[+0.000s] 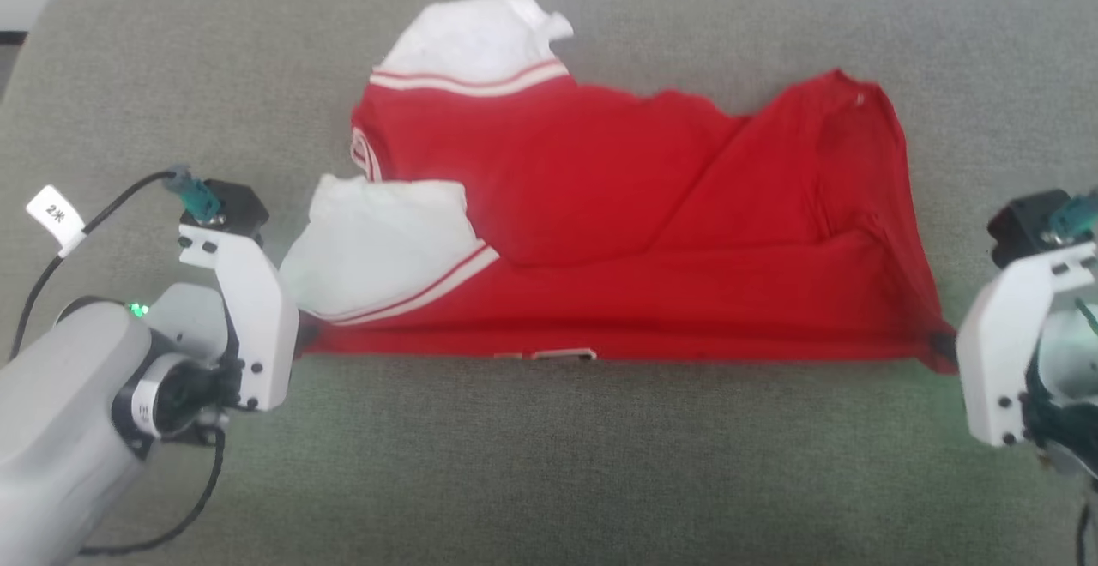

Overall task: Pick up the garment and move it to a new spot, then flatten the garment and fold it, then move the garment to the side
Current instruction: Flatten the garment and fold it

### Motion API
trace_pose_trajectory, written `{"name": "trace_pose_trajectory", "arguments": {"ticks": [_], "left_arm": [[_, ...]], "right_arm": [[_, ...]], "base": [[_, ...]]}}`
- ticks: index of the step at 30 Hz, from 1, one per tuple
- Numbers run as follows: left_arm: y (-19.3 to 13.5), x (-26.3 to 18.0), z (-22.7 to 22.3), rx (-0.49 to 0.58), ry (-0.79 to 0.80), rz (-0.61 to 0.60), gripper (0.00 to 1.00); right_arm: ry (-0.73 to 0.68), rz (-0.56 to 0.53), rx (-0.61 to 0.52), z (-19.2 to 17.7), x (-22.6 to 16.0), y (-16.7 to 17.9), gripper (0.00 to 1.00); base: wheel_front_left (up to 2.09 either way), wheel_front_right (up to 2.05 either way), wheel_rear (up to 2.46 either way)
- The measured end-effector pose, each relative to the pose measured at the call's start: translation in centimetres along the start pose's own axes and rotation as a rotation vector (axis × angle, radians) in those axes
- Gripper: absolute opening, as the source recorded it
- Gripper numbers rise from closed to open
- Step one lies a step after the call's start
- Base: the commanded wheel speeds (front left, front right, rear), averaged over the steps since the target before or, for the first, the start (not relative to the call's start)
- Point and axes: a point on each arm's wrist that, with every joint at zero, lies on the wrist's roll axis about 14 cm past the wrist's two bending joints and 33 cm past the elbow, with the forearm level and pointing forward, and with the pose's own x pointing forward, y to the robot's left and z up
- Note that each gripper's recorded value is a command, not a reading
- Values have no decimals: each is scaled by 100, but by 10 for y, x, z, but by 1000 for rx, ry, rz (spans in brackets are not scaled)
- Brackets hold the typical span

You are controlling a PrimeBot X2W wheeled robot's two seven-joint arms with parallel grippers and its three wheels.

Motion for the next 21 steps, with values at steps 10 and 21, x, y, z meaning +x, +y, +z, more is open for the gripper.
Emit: {"name": "trace_pose_trajectory", "arguments": {"ticks": [10,21], "left_arm": [[-14,-19,-47,-28,77,-1,0],[-13,-9,-57,-83,90,-2,100]], "right_arm": [[87,29,64,-42,-10,6,0],[53,27,98,-49,-2,10,100]], "base": [[0,0,0],[0,0,0]]}}
